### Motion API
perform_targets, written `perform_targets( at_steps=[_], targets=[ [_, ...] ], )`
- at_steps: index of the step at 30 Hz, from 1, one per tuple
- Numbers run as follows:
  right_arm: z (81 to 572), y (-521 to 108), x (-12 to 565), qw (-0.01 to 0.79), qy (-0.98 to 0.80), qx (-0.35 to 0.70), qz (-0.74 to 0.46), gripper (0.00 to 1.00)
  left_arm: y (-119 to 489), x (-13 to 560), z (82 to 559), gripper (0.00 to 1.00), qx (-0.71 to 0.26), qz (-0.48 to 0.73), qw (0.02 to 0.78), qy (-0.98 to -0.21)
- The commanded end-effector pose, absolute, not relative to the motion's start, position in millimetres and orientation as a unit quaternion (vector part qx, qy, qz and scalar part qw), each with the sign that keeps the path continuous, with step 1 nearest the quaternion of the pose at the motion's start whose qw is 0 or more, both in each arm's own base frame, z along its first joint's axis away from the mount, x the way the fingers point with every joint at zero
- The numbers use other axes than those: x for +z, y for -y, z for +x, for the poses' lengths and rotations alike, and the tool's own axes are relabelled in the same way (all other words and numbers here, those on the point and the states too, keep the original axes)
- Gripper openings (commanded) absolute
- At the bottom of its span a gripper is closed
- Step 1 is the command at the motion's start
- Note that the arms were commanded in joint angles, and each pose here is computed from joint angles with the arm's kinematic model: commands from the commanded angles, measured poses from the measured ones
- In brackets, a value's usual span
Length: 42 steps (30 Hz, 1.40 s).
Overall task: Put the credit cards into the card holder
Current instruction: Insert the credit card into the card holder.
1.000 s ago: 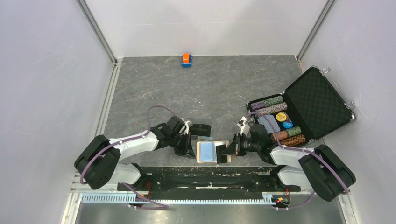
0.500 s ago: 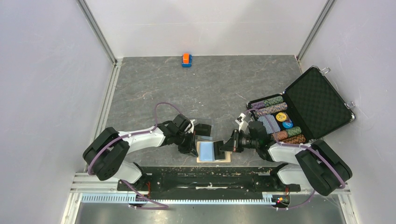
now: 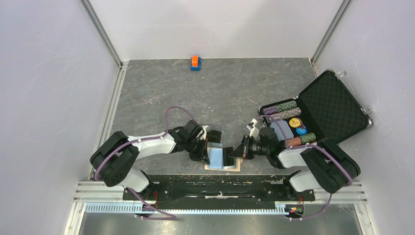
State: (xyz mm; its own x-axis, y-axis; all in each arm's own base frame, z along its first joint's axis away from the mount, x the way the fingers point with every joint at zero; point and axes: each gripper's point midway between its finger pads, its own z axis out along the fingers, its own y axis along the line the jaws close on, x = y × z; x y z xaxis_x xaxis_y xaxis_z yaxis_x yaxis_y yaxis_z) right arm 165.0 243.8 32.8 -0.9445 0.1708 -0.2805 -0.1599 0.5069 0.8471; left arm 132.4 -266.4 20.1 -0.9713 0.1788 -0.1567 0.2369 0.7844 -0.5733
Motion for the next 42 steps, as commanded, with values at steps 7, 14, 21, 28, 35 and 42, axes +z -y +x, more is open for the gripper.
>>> perform_targets(
  at_steps=[7,14,21,28,35,42],
  targets=[
    [165,-257,42,0.173,-0.828,0.532,0.032,0.00,245,-13,124,0.02,-0.247,0.111,0.025,-0.962],
    [158,-253,32,0.164,-0.841,0.515,0.030,0.00,224,7,137,0.18,-0.195,0.108,0.078,-0.972],
    [150,-239,11,0.155,-0.875,0.459,-0.002,0.00,202,11,134,0.21,-0.160,0.112,0.092,-0.976],
    [154,-252,32,0.154,-0.848,0.507,0.018,0.00,215,-3,126,0.11,-0.193,0.110,0.070,-0.973],
    [156,-272,46,0.137,-0.830,0.540,0.022,0.00,218,-3,125,0.07,-0.195,0.114,0.064,-0.972],
    [150,-288,49,0.114,-0.819,0.562,0.032,0.00,221,-8,118,0.05,-0.192,0.123,0.053,-0.972]
  ],
)
